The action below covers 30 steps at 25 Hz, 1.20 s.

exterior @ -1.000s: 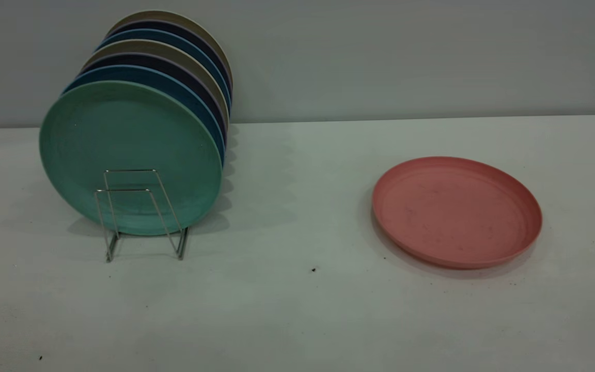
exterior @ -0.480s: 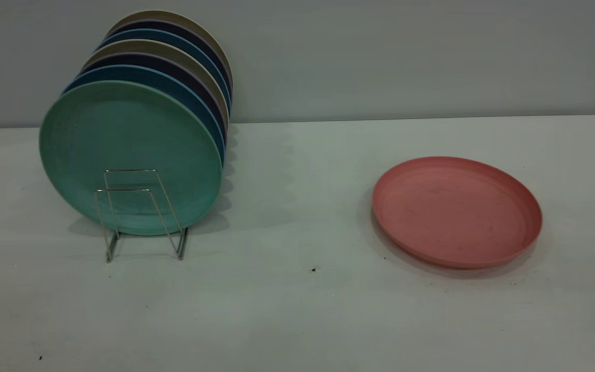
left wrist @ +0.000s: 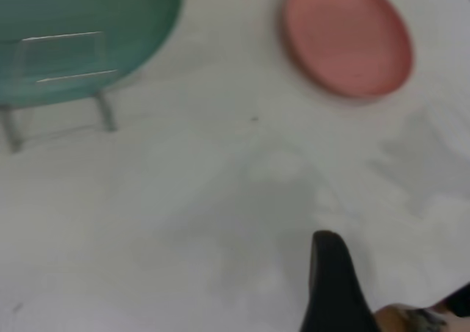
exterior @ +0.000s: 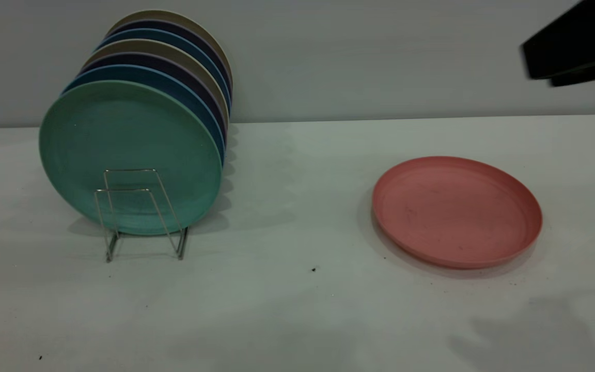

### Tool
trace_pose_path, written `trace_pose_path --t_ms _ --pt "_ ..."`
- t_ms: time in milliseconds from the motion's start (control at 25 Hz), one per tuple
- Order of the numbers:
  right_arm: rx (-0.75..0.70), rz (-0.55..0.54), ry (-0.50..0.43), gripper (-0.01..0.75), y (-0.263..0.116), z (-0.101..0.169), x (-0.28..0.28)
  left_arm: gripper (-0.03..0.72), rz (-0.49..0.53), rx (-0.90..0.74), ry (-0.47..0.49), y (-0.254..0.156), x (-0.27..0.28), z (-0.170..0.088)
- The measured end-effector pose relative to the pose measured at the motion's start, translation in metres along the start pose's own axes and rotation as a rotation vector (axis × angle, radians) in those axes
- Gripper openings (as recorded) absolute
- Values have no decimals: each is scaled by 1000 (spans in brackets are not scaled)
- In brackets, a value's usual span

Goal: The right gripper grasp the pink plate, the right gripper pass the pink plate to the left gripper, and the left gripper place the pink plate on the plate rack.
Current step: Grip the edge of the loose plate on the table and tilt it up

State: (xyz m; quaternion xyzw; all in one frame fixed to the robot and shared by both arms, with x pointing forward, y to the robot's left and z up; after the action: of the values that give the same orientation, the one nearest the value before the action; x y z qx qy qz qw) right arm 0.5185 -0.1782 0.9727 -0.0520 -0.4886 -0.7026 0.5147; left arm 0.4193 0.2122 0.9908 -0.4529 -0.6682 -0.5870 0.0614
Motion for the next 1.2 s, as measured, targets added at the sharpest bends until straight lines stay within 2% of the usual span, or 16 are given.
trace_pose_path --t_ms 200,360,600,800,1000,1200 --pt "-120 73 10 376 13 -46 -35 476 -16 -38 -82 8 -15 -3" --pt "-272 73 10 405 18 -105 -38 476 -28 -119 -88 10 -15 -4" --pt "-451 79 -59 407 -2 -188 -51 476 -26 -128 -104 9 -15 -7" --pt "-498 119 -80 407 -22 -223 -75 476 -22 -104 -129 9 -15 -11" --pt "-521 129 -94 409 -30 -247 -92 476 -16 -96 -137 8 -15 -12" --pt "-530 111 -156 399 -31 -267 -99 476 -12 -89 -144 7 -15 -13"
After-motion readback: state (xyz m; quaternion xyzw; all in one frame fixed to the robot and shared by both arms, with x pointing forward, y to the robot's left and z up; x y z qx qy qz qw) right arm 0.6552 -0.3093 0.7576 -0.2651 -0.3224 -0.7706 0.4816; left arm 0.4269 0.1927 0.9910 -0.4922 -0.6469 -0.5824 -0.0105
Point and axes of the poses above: a point on each arm's last joint axis where the gripper is mounted, x pointing back along that axis away from the gripper, z along the wrist's bending axis when the last joint is at zero, y = z × x, the point moved 8 cm from there along -x, pointing out along that axis toward the gripper, and after that the axes turned 8 degrees about -x, right-handed, at the moved point
